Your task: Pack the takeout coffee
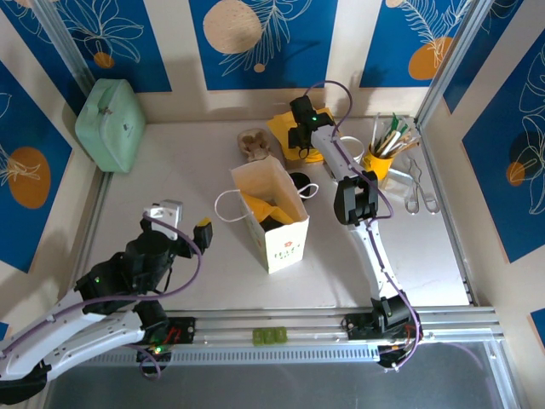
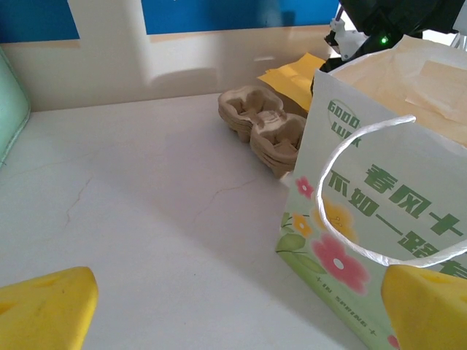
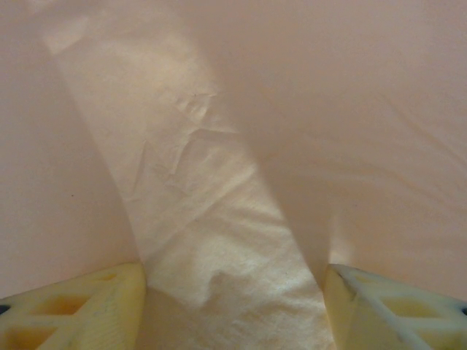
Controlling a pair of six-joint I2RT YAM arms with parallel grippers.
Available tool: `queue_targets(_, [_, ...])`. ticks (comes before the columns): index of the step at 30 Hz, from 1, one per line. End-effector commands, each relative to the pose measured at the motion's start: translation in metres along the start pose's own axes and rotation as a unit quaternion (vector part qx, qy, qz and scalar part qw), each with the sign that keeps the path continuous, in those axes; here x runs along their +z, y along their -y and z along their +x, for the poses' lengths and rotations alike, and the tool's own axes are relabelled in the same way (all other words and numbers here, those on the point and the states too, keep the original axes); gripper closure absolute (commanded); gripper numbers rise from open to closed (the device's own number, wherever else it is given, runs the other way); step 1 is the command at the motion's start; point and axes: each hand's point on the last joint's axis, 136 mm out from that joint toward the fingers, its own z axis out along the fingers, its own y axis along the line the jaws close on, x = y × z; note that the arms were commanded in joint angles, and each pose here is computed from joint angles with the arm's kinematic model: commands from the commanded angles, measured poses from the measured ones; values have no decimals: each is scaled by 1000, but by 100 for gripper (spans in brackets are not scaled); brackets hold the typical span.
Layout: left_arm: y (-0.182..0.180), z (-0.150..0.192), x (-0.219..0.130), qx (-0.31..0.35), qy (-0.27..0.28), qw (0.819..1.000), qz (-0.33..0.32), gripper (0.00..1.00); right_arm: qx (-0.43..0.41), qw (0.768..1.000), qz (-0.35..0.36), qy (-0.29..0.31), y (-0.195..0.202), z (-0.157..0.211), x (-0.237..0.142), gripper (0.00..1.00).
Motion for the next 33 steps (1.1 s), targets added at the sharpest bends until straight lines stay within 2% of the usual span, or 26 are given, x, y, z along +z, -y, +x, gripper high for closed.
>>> queue_targets(1, [4,-14,-6,-6,16,1000,14,1,-12,1000,-6,-17,-7,12,11,36])
queue_targets(10, [7,-11,-5,-9,12,1000,23,1,-7,999,-32,-37,-13,20,13,54])
queue_targets(18, [6,-13,-7,-12,16,1000,24,1,12,997,-67,-24,-18,5,-5,73])
queue_targets(24, [6,-11,-6,-12,13,1000,24,1,24,996,-89,5,-21,-17,-32,74])
queue_targets(33, [6,-13,-6,-15,16,999,24,1,54,990,-125,41,-16,-48,-74,83])
